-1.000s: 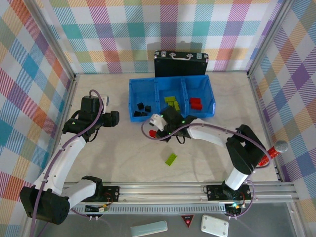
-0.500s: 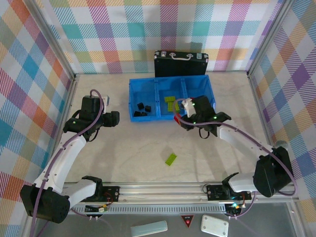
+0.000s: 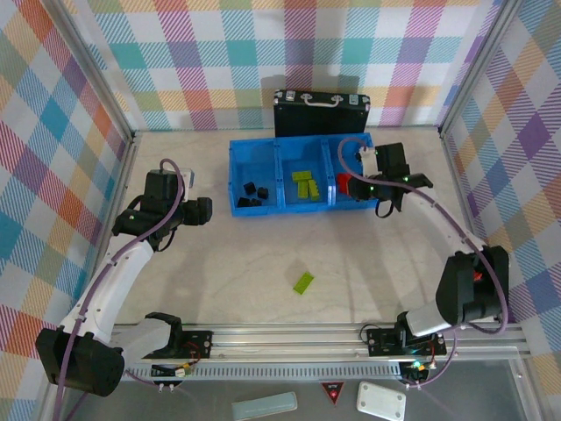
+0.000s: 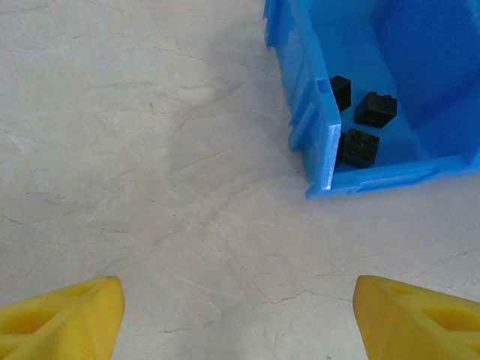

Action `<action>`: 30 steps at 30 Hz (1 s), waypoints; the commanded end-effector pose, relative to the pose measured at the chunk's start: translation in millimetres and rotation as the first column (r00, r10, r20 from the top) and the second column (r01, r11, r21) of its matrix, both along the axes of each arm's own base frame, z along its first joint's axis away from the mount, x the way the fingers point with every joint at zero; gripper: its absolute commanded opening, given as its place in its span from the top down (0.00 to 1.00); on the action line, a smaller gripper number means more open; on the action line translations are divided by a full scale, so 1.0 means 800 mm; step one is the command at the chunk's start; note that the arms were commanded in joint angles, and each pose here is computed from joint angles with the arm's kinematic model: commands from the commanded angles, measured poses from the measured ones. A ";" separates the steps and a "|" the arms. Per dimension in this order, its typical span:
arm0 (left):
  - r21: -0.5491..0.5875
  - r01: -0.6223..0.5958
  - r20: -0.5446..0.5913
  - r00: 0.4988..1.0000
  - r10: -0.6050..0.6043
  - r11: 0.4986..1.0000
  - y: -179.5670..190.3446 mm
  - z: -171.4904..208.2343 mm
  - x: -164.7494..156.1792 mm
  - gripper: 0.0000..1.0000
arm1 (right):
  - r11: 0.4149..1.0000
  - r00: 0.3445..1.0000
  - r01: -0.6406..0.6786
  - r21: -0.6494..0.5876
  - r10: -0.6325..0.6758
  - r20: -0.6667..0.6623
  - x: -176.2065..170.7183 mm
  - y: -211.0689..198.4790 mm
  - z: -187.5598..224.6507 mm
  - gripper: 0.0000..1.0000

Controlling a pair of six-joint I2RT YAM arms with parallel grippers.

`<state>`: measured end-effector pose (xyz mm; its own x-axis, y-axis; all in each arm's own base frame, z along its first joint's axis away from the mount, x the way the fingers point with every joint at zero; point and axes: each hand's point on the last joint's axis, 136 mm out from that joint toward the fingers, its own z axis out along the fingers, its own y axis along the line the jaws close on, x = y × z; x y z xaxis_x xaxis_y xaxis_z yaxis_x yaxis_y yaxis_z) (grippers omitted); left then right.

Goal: Sort the legos into containers by color
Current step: Place the lego in the container.

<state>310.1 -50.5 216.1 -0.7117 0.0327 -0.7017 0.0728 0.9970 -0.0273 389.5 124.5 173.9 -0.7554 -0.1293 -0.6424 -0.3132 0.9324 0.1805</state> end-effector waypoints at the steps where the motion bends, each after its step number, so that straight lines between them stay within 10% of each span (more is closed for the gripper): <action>1: -0.007 -0.026 0.009 1.000 0.026 1.000 0.006 0.004 0.006 0.20 | 0.999 1.000 -0.026 0.033 0.027 -0.010 0.021 0.004 0.002 0.88; 30: 0.013 -0.031 -0.035 0.999 0.031 0.999 0.007 -0.013 0.013 0.20 | 0.986 0.979 0.065 0.155 -0.033 -0.203 0.149 0.032 -0.122 0.83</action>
<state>315.8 -51.1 198.5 -0.7509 0.0407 -0.6591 0.0692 0.9975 -0.0173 502.6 141.0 66.8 -0.8839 -0.0251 -0.4669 -0.2030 0.9202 0.3347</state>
